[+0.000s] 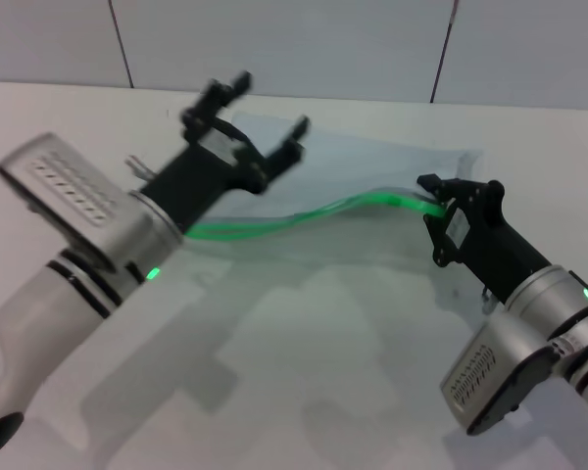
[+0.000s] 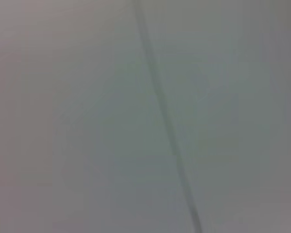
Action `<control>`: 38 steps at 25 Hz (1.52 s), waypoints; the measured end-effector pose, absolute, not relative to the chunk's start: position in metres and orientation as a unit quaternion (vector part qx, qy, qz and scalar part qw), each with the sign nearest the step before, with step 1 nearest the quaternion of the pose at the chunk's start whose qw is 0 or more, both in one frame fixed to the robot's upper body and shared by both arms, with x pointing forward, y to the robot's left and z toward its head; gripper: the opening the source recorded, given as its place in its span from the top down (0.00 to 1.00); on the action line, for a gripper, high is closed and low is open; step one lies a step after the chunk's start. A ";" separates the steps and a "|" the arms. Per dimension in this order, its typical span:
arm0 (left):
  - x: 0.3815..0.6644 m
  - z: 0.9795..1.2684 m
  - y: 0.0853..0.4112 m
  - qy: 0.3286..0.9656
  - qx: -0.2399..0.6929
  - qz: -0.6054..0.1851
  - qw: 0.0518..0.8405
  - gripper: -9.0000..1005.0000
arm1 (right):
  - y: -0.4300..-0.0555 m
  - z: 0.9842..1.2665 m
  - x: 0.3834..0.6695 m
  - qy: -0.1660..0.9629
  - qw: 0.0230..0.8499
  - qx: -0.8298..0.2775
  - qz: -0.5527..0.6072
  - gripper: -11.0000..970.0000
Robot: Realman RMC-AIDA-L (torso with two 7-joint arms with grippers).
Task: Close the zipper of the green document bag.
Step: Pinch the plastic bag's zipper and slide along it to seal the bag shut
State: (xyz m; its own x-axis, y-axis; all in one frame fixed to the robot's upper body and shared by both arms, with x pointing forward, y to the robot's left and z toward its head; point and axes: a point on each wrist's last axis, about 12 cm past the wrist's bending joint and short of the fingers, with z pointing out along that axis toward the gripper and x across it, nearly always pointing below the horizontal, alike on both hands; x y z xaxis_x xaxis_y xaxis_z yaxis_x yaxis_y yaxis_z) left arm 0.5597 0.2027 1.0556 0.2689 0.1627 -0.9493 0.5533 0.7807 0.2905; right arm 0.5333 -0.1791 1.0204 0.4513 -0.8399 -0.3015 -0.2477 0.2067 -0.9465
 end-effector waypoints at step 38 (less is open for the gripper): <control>0.544 1.038 0.167 0.488 0.533 -0.033 0.690 0.23 | -0.163 1.021 0.528 0.429 0.628 -0.611 -0.220 0.93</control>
State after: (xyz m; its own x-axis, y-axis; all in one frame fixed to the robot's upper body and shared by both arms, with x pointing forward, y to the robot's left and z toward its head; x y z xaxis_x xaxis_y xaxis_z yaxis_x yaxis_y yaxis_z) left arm 0.5443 0.1666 1.0383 0.5211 0.4758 -0.7086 0.5657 0.4292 0.7042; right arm 0.5279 -0.1634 1.0212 0.5350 -0.8007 -0.2694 -0.2481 0.1560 -0.9561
